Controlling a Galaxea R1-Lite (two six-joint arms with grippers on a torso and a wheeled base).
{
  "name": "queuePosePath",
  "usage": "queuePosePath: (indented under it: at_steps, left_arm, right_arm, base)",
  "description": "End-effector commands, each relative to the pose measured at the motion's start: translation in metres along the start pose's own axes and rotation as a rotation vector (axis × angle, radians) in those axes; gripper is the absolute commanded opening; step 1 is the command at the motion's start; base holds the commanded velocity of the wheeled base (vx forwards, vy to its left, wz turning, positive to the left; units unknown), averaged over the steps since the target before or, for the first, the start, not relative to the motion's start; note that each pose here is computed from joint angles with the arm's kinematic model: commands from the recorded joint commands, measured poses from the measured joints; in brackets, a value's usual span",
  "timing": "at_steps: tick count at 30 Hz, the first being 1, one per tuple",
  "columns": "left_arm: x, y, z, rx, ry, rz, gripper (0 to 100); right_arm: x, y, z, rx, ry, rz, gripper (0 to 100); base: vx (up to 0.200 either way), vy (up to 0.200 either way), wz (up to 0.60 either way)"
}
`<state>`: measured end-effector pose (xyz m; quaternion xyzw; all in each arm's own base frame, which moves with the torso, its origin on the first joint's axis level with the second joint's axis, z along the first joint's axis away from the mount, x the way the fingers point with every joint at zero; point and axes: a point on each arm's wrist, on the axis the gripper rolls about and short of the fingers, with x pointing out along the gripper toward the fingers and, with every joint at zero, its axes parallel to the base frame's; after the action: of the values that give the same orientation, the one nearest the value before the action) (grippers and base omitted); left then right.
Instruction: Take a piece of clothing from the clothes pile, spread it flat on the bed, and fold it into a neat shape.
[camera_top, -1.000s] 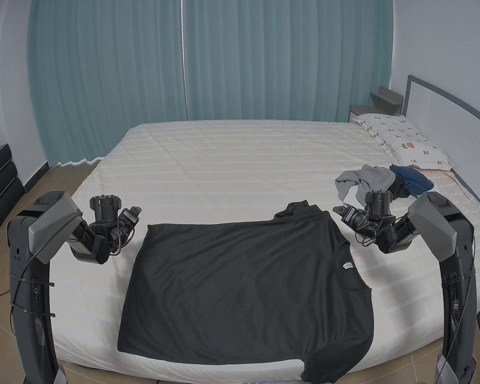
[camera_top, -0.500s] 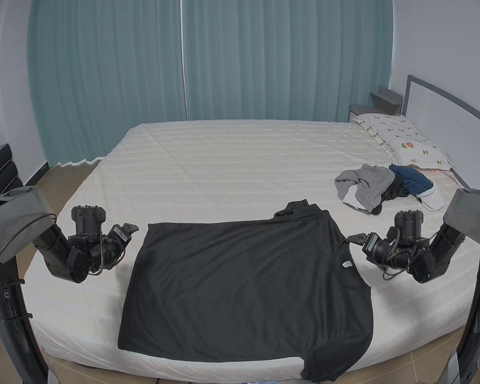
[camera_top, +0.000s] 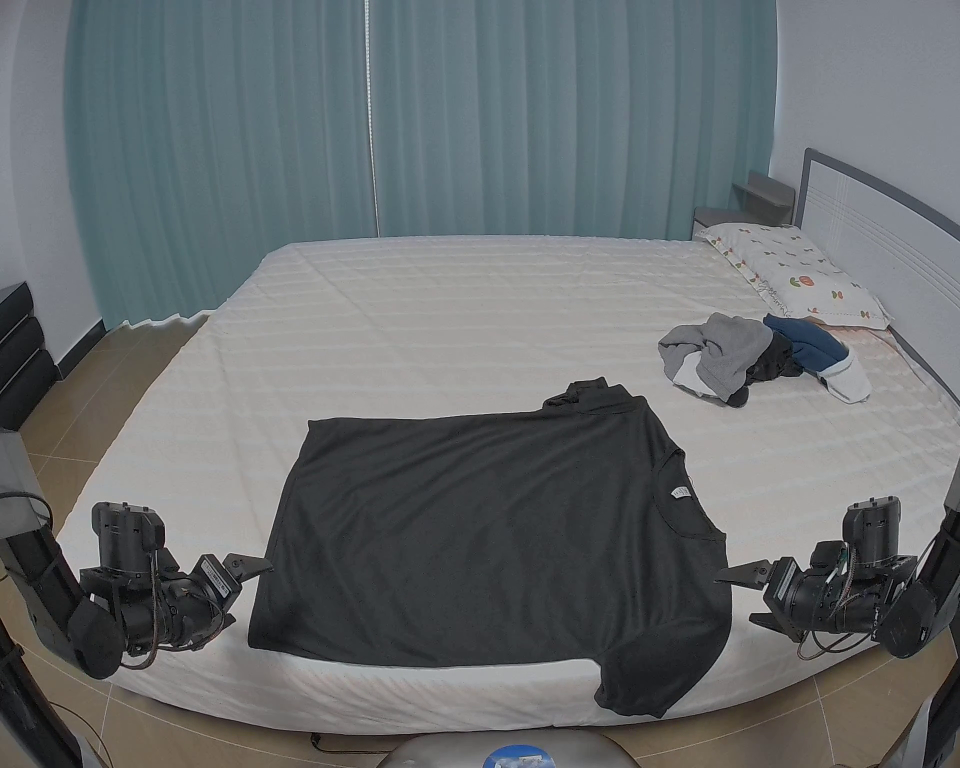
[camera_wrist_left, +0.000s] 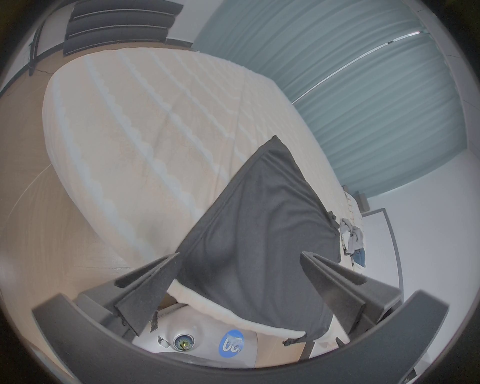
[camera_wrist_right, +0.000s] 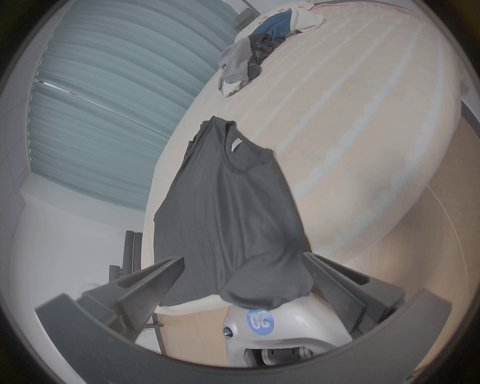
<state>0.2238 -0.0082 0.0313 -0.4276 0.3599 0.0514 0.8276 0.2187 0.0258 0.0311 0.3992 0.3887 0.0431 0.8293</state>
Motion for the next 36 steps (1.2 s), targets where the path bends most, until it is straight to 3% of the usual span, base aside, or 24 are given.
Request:
queuePosePath:
  at_steps: [1, 4, 14, 20, 28, 36]
  left_arm:
    - [0.01, 0.018, -0.014, -0.005, 0.05, 0.045, 100]
    - [0.022, 0.021, -0.013, -0.002, 0.039, 0.039, 100]
    - [0.05, 0.029, -0.033, 0.094, -0.026, 0.139, 100]
    - [0.054, 0.025, -0.036, 0.113, -0.036, 0.129, 100]
    - [0.056, 0.021, -0.033, 0.105, -0.055, 0.106, 100]
    - [0.05, 0.011, -0.027, 0.026, -0.09, 0.049, 100]
  right_arm:
    - [-0.009, 0.003, -0.003, -0.004, -0.005, 0.025, 100]
    - [-0.009, 0.003, -0.003, -0.005, -0.003, 0.024, 100]
    - [-0.009, 0.003, -0.005, -0.01, -0.002, 0.03, 100]
    - [-0.01, 0.003, -0.006, -0.019, -0.022, 0.049, 100]
    - [-0.01, 0.003, -0.007, -0.023, -0.021, 0.055, 100]
    - [-0.009, 0.003, -0.007, -0.023, -0.019, 0.05, 100]
  base:
    - [0.0, 0.0, 0.0]
    - [0.0, 0.0, 0.0]
    - [0.0, 0.0, 0.0]
    - [0.0, 0.0, 0.0]
    - [0.0, 0.0, 0.0]
    - [0.0, 0.0, 0.0]
